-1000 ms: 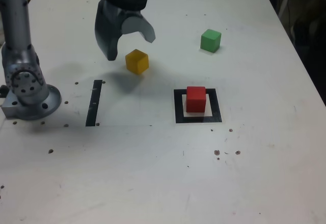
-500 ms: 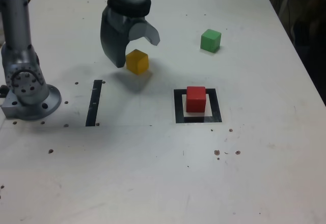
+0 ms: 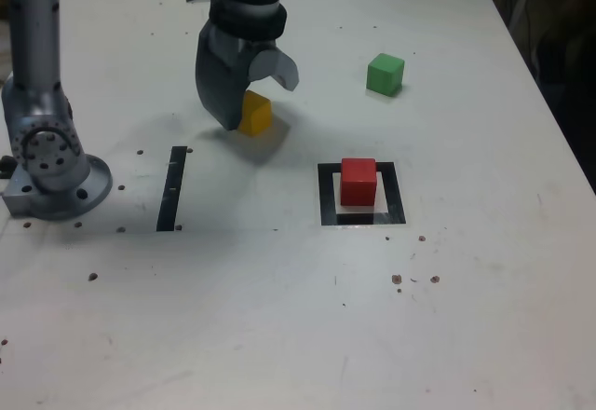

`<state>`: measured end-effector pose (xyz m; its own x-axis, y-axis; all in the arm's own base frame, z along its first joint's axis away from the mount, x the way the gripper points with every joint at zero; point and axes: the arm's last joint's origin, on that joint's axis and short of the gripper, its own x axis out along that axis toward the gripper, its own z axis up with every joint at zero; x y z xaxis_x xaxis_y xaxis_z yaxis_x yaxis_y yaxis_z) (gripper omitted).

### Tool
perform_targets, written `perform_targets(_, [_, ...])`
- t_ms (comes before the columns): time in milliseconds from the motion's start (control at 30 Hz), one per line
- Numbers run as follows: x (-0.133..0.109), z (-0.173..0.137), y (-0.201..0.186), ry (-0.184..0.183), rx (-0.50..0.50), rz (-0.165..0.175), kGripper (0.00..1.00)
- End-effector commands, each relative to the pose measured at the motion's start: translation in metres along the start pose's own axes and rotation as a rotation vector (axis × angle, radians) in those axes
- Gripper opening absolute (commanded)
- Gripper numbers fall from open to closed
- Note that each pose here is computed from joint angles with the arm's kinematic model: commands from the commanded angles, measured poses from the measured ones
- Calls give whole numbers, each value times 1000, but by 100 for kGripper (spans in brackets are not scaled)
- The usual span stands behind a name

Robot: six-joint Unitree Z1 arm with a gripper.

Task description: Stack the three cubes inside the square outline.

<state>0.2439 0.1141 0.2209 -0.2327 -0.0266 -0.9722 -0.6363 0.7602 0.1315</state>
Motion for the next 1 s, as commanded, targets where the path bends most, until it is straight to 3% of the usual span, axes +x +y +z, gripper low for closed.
perform_targets(0, [2, 1, 1, 9, -5, 4, 86])
perform_targets(100, [3, 2, 1, 10, -10, 6, 80])
perform_targets(300, [6, 6, 2, 6, -24, 9, 57])
perform_targets(633, [13, 14, -1, 9, -24, 11, 53])
perform_targets(967, [13, 18, -2, -16, -17, 4, 32])
